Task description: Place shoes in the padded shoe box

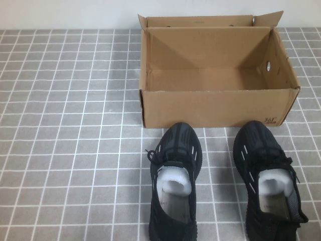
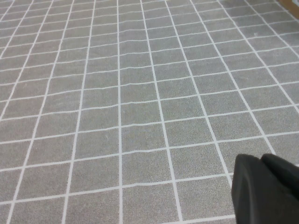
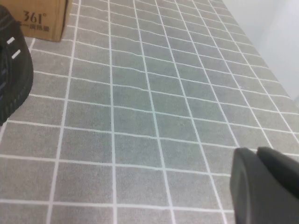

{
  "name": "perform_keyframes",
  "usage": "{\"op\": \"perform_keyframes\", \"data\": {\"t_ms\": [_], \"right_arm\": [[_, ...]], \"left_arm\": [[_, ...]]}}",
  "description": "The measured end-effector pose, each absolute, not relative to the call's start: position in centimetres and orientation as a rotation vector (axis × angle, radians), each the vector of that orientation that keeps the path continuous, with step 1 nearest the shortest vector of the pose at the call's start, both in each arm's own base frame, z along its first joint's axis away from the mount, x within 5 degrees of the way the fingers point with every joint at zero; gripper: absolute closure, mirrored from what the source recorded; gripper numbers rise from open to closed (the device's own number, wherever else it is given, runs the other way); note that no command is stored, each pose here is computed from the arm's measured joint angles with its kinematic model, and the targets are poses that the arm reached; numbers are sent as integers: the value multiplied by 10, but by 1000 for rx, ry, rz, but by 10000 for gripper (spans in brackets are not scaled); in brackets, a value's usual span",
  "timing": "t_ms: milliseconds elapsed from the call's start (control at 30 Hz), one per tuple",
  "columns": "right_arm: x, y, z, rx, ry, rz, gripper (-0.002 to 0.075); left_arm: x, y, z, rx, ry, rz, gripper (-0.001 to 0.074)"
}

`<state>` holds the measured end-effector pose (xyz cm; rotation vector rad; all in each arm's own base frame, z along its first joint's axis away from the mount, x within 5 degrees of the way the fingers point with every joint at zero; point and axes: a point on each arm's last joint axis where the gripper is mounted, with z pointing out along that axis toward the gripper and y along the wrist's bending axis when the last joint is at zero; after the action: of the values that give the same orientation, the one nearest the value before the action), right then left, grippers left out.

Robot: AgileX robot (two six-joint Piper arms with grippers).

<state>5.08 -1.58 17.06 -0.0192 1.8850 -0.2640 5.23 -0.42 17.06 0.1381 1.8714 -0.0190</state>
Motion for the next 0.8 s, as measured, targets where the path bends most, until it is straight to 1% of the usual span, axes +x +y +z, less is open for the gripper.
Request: {"op": "perform_keyframes", "data": {"t_ms": [800], "right_arm": [[55,-9,185,-43,1720,-191,734]], "left_arm": [[52,-4,171,138,1871,-19,739]]}}
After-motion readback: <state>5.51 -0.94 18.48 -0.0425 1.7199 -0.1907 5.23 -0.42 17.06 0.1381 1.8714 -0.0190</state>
